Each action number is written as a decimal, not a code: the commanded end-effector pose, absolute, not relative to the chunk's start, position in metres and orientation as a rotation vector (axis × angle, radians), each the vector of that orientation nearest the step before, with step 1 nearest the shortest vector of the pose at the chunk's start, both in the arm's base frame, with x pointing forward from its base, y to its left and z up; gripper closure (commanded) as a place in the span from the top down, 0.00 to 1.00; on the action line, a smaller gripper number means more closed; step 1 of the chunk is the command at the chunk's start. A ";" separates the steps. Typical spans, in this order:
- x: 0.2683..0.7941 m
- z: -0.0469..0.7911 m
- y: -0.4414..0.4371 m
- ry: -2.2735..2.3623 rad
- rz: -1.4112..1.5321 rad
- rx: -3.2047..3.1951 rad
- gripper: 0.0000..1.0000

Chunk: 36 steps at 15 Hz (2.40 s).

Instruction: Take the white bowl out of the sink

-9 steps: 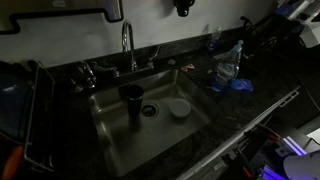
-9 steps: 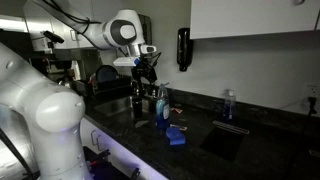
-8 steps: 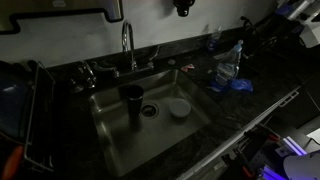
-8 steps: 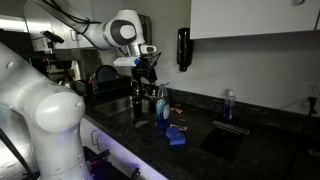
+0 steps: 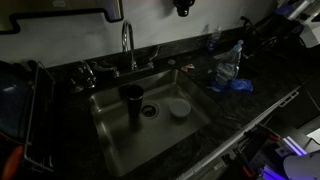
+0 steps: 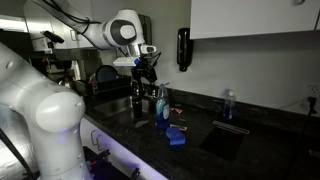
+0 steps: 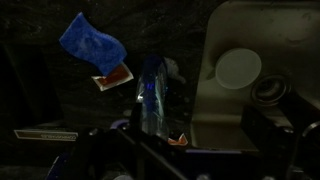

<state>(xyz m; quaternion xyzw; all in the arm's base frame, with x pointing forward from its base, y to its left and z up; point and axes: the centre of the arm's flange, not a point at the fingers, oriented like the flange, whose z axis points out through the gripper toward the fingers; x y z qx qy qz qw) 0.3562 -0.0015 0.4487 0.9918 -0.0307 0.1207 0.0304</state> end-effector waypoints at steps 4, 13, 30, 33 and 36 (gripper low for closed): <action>0.356 0.449 -0.002 -0.094 0.372 3.057 1.00; 0.402 0.464 0.039 -0.004 0.664 3.101 1.00; 0.459 0.338 0.188 0.860 0.574 3.169 1.00; 0.457 0.311 0.193 1.012 0.466 3.132 1.00; 0.464 0.290 0.189 1.067 0.452 3.063 1.00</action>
